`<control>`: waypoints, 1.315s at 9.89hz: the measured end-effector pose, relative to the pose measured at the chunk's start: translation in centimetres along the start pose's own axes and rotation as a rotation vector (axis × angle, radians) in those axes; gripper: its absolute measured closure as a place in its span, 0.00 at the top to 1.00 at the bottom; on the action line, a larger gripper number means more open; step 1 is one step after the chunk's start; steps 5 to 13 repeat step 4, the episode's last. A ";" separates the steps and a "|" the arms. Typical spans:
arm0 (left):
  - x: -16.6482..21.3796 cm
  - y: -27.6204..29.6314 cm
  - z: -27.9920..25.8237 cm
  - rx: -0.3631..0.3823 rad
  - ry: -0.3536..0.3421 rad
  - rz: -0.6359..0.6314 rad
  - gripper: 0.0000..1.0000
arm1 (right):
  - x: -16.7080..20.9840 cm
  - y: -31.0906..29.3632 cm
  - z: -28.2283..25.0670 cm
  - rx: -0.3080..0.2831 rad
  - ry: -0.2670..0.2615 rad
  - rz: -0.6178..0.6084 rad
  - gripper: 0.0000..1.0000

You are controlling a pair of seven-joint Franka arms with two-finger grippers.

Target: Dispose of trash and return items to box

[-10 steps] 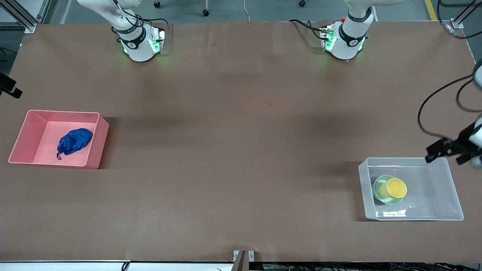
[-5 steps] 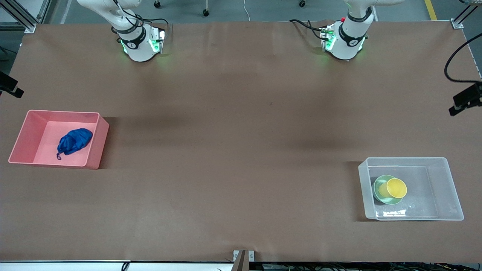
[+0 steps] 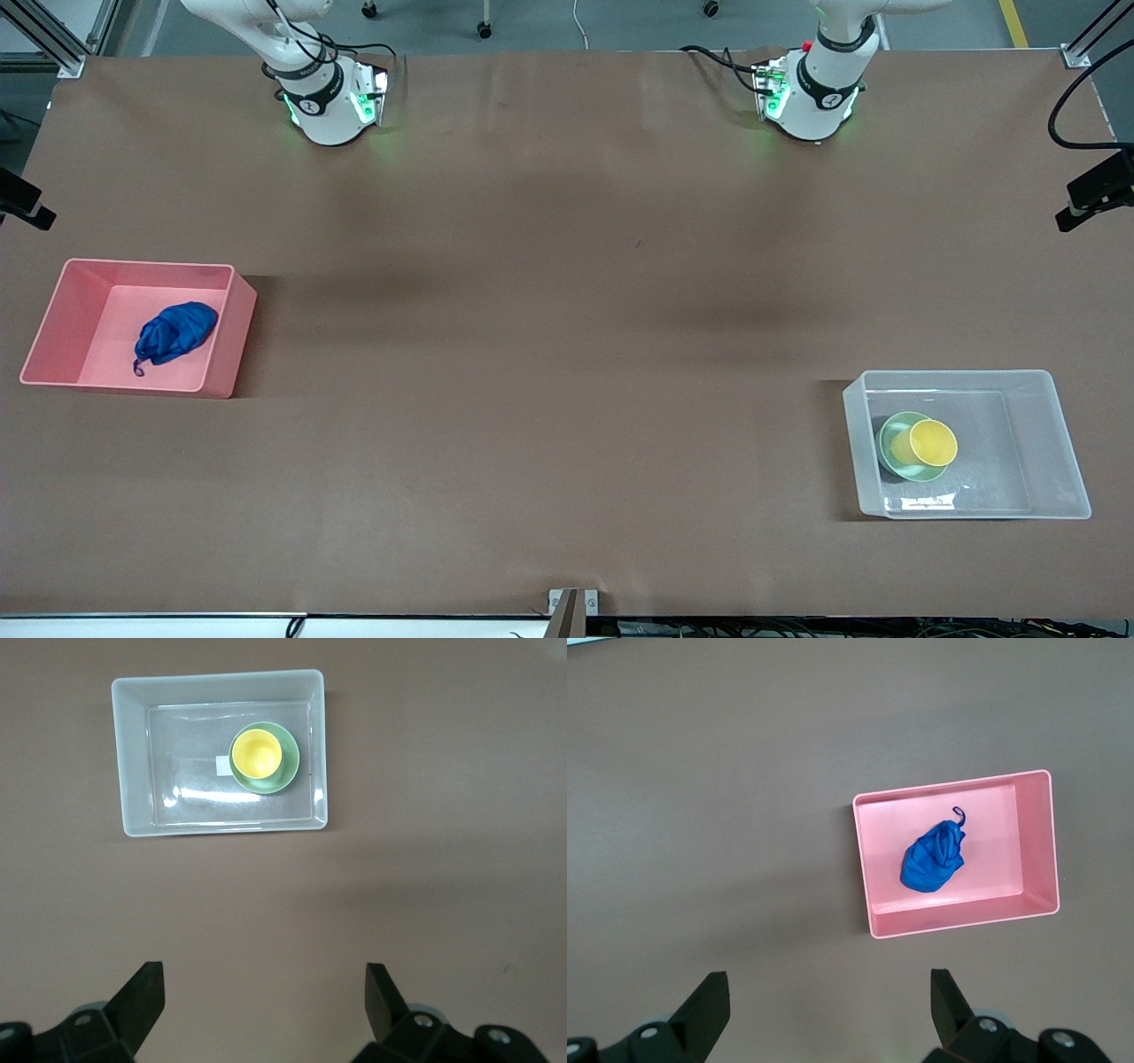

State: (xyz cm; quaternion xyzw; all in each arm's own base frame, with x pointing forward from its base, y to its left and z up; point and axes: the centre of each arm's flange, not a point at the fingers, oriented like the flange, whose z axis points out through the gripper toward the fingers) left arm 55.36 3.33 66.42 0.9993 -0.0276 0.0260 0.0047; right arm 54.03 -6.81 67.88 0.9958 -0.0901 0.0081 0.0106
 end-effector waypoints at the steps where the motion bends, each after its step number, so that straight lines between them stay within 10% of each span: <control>1: 0.1 0.8 0.5 0.004 -0.010 -0.007 1.00 | 0.0 0.0 0.0 0.000 0.000 0.000 1.00; 13: 0.3 1.8 1.6 0.004 -0.024 -0.011 1.00 | 0.0 0.0 0.0 0.000 0.000 -0.001 1.00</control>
